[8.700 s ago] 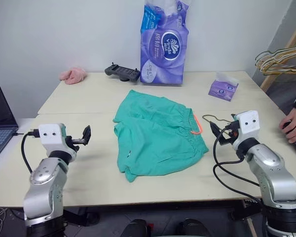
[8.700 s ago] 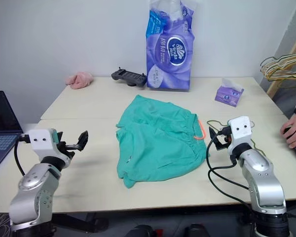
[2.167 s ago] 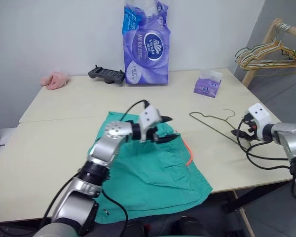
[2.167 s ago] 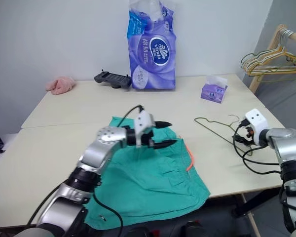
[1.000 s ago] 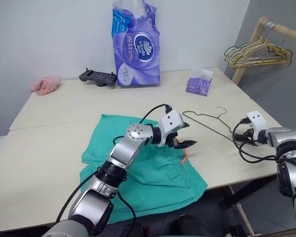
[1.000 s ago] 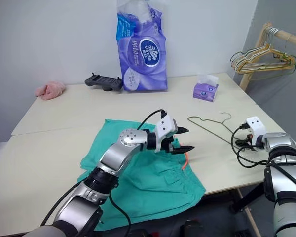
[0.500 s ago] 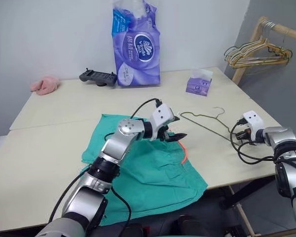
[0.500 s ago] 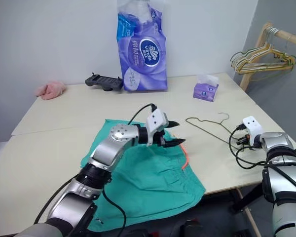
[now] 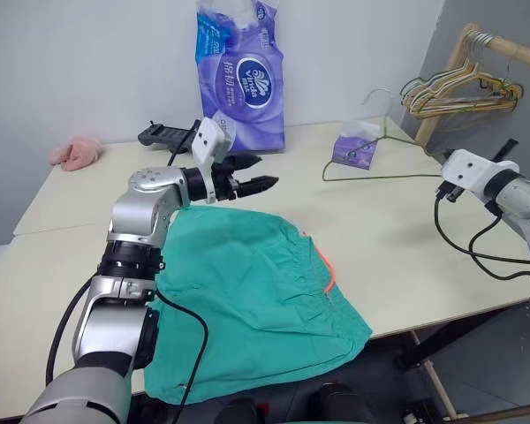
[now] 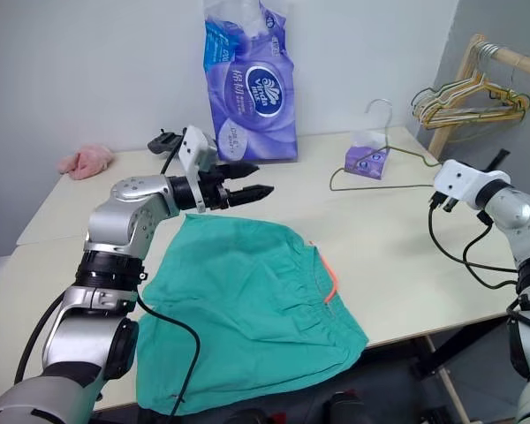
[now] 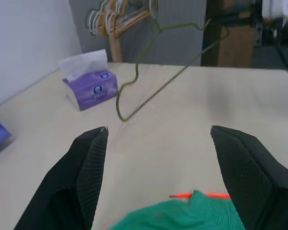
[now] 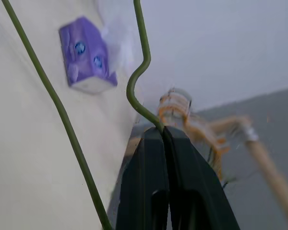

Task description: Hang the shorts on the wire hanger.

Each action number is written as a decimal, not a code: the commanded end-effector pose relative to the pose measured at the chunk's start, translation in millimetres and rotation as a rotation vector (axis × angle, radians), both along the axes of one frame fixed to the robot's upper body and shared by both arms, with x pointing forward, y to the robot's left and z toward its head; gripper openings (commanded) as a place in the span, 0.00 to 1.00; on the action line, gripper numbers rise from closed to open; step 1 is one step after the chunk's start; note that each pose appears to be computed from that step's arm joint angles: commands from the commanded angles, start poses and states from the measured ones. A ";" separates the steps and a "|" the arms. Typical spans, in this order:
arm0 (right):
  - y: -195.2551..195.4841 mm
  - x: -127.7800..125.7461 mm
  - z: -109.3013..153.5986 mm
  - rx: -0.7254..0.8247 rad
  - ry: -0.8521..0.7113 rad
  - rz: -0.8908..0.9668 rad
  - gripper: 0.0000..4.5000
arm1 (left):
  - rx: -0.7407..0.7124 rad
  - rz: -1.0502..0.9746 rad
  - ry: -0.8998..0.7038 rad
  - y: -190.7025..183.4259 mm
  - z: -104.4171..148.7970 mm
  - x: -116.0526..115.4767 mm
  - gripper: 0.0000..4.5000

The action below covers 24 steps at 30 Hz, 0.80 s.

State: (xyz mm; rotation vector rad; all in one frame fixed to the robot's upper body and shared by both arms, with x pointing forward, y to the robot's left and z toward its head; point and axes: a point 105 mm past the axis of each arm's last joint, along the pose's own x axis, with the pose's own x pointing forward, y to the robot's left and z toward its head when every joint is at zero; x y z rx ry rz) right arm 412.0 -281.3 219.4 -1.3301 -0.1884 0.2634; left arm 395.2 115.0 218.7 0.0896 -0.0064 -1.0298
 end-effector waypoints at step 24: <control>133.3 -53.8 91.6 -0.132 -0.389 0.542 0.00 | 0.233 -0.151 -0.016 -14.6 -40.8 0.6 0.81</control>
